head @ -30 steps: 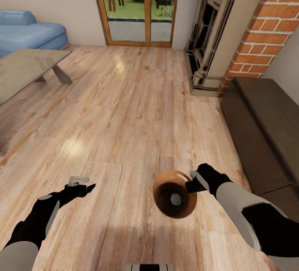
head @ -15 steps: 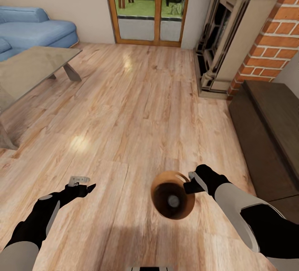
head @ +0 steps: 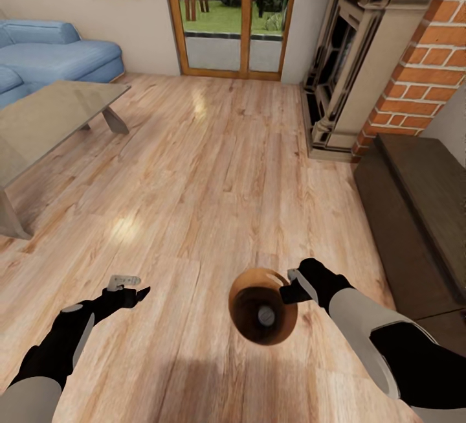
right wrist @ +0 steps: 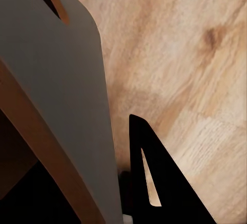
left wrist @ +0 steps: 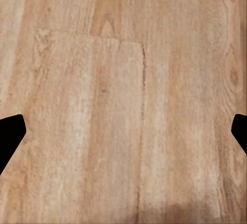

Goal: Put the three can of soda from the living room inside the tash can in the kitchen.

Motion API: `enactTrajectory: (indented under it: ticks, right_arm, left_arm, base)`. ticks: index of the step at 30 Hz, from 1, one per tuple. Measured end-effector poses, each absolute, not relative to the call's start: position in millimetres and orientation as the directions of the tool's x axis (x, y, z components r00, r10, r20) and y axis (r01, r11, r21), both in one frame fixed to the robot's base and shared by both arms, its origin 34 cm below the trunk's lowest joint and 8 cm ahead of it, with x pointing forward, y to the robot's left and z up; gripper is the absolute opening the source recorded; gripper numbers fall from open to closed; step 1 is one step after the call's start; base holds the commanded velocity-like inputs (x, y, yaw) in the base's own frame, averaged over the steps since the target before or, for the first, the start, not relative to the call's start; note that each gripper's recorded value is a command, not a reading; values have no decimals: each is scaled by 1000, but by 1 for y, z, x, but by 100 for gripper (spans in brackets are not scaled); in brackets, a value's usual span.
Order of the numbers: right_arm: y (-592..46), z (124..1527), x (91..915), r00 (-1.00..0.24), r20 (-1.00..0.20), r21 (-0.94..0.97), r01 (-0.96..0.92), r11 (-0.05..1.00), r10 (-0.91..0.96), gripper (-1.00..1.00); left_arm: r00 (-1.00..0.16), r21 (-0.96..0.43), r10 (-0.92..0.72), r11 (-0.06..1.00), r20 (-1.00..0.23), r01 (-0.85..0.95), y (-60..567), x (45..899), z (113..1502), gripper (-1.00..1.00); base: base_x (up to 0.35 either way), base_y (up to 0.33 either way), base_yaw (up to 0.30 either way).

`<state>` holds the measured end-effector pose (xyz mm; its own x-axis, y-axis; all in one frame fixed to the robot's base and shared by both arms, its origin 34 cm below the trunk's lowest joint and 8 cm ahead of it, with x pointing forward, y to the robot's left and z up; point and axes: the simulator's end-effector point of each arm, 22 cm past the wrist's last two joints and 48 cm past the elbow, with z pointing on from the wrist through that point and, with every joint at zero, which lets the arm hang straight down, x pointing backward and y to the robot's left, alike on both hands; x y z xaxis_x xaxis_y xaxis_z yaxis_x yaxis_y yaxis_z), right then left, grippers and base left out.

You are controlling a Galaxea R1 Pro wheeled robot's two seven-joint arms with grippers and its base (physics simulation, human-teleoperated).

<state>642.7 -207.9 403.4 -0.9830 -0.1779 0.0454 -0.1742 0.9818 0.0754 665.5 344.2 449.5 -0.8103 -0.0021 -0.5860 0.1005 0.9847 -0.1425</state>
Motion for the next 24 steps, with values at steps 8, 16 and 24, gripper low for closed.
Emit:
enactTrajectory:
  ticks: [8, 16, 24]
  right_arm:
    - [-199, 418, 642, -979, 45, 75, -195, 978, -199, -100]
    - [-189, 429, 641, -976, 45, 82, -209, 974, -213, -100]
    - [-188, 438, 642, -977, 46, 85, -205, 975, -210, -100]
  left_arm:
    - [-809, -143, -2, 985, -588, 101, 344, 668, 465, 100]
    - [-810, -144, -3, 984, -587, 101, 344, 669, 476, 100]
    - [-808, -144, -2, 984, -589, 103, 343, 671, 487, 100]
  base:
    - [0, 0, 81]
    - [0, 0, 243]
    - [0, 0, 251]
